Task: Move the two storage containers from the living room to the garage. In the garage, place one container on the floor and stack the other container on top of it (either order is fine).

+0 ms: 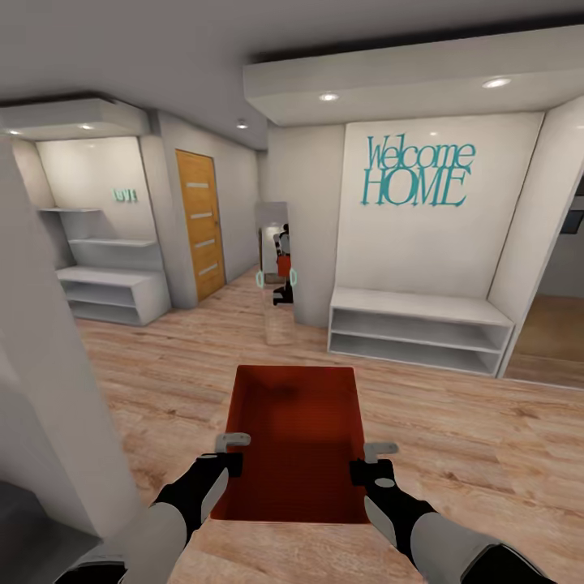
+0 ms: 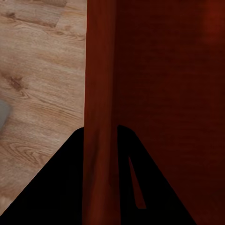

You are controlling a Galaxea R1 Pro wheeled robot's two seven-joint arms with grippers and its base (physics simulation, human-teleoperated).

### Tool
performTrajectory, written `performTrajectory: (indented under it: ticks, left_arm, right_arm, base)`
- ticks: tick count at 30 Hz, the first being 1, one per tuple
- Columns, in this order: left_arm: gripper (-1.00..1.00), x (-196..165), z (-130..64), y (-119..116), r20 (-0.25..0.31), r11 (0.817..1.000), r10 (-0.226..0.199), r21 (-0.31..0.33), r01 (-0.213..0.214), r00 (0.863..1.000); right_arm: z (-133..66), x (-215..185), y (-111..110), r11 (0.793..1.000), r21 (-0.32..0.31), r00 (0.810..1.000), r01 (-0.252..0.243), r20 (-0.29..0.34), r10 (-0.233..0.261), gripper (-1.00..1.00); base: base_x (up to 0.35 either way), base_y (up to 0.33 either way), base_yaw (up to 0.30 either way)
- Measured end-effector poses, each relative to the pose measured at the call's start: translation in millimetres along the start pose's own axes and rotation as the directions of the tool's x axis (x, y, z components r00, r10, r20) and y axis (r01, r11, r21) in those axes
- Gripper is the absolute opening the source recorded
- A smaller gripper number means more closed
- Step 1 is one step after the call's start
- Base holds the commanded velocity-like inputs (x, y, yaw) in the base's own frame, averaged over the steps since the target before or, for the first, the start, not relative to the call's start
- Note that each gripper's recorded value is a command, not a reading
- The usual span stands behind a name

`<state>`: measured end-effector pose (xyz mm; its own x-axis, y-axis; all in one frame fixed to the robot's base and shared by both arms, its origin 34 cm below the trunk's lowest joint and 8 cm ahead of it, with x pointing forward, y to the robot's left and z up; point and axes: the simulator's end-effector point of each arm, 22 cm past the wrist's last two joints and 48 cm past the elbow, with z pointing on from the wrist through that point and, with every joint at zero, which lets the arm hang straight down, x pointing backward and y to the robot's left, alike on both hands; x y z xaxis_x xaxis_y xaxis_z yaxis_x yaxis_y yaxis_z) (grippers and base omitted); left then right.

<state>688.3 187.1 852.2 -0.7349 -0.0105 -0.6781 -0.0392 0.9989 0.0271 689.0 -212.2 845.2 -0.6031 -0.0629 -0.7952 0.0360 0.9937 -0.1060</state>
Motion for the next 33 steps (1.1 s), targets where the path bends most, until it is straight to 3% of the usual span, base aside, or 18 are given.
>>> performTrajectory:
  ticks: [33]
  left_arm:
    - [-1.0, 0.1, 0.0, -0.1, 0.0, 1.0, 0.0, 0.0, 0.0, 1.0]
  right_arm:
    - [0.0, 0.1, -0.1, 1.0, 0.0, 1.0, 0.0, 0.0, 0.0, -1.0]
  base:
    - [0.323, 0.0, 0.0]
